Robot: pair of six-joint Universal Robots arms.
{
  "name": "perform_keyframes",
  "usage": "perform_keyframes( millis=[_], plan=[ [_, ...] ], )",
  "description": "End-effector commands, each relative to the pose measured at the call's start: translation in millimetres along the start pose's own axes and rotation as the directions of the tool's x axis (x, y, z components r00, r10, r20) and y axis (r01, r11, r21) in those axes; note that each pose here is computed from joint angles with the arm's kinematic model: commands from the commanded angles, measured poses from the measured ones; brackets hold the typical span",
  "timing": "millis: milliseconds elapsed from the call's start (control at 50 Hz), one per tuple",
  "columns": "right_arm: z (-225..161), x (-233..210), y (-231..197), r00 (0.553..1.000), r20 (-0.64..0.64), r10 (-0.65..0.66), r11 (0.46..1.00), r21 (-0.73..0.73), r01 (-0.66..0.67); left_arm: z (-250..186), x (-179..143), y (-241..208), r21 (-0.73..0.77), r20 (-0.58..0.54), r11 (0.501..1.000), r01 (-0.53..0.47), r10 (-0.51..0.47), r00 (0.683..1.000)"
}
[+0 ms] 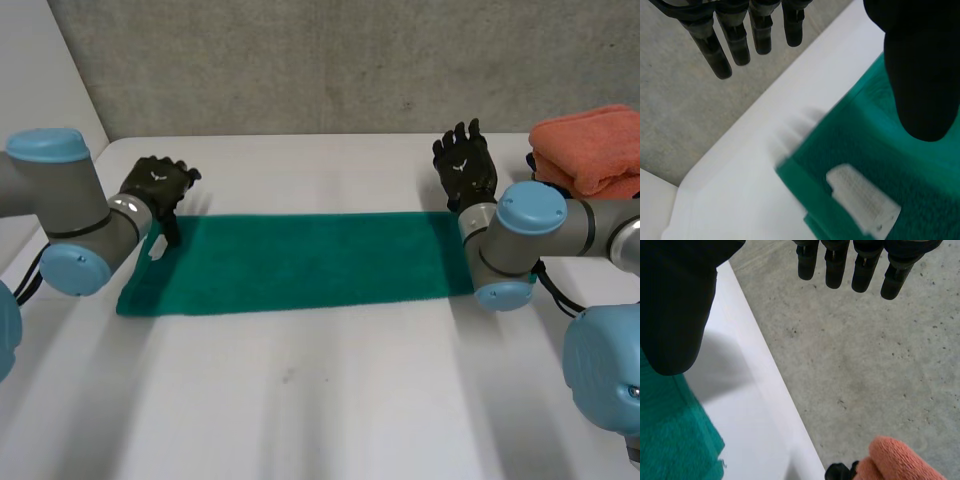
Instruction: Fold the laundry.
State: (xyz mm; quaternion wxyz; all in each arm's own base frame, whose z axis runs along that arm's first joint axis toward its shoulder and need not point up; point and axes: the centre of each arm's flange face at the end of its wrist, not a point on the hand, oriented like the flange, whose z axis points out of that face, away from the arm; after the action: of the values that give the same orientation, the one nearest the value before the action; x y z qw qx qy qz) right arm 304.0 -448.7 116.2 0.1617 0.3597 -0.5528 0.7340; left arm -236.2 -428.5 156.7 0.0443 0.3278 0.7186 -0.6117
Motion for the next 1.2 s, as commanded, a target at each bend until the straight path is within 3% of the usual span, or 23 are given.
perform_keyframes(
  millis=[20, 100, 260, 400, 620, 720, 780, 840, 940, 960, 980, 1040, 1100, 1120, 1160, 1200],
  plan=[
    [-14, 37, -21, 0.986, -0.020, 0.168, 0.981, -0.089, -0.170, -39, -11, -40, 0.059, 0.033, 0.996, 0.073, -0.075, 0.997],
    [-51, 64, -32, 0.947, 0.092, 0.309, 0.935, -0.211, -0.285, -66, -13, -55, 0.133, 0.035, 0.987, 0.094, -0.100, 0.994],
    [-103, 86, -10, 0.861, 0.192, 0.471, 0.825, -0.443, -0.352, -99, -2, -47, 0.235, -0.013, 0.968, 0.088, -0.087, 0.996],
    [-107, 80, 20, 0.867, 0.203, 0.454, 0.816, -0.487, -0.313, -104, 10, -28, 0.211, -0.049, 0.972, 0.101, -0.093, 0.994],
    [-91, 59, 61, 0.924, 0.152, 0.351, 0.853, -0.460, -0.248, -105, 12, -19, 0.163, -0.063, 0.967, 0.196, -0.188, 0.980],
    [-96, 100, 60, 0.968, -0.010, 0.251, 0.829, -0.514, -0.221, -110, 10, -25, 0.175, -0.062, 0.960, 0.218, -0.210, 0.976],
    [-104, 120, 58, 0.971, -0.040, 0.237, 0.824, -0.521, -0.223, -114, 6, -30, 0.190, -0.054, 0.956, 0.224, -0.218, 0.974],
    [-116, 135, 56, 0.983, -0.011, 0.185, 0.836, -0.525, -0.163, -119, 1, -34, 0.204, -0.049, 0.950, 0.235, -0.230, 0.972],
    [-120, 161, 67, 0.998, 0.035, -0.059, 0.834, -0.548, 0.069, -124, -4, -36, 0.211, -0.040, 0.944, 0.255, -0.253, 0.967],
    [-120, 161, 67, 0.998, 0.036, -0.060, 0.833, -0.548, 0.069, -125, -5, -36, 0.210, -0.040, 0.942, 0.260, -0.257, 0.965],
    [-115, 164, 65, 0.987, 0.037, -0.155, 0.825, -0.546, 0.150, -127, -6, -36, 0.210, -0.040, 0.940, 0.269, -0.267, 0.963],
    [-105, 156, 49, 0.969, 0.029, -0.246, 0.839, -0.493, 0.228, -130, -9, -36, 0.210, -0.039, 0.936, 0.284, -0.282, 0.959],
    [-94, 127, 5, 0.964, 0.030, -0.266, 0.915, -0.307, 0.262, -132, -11, -35, 0.210, -0.038, 0.932, 0.296, -0.294, 0.955],
    [-94, 103, -26, 0.966, 0.058, -0.253, 0.952, -0.161, 0.259, -134, -11, -36, 0.213, -0.041, 0.929, 0.303, -0.302, 0.952],
    [-98, 79, -55, 0.965, 0.098, -0.243, 0.969, -0.012, 0.245, -136, -13, -37, 0.218, -0.041, 0.926, 0.308, -0.306, 0.951],
    [-109, 41, -100, 0.955, 0.167, -0.246, 0.948, 0.246, 0.201, -137, -13, -38, 0.219, -0.042, 0.925, 0.312, -0.310, 0.950]
  ],
)
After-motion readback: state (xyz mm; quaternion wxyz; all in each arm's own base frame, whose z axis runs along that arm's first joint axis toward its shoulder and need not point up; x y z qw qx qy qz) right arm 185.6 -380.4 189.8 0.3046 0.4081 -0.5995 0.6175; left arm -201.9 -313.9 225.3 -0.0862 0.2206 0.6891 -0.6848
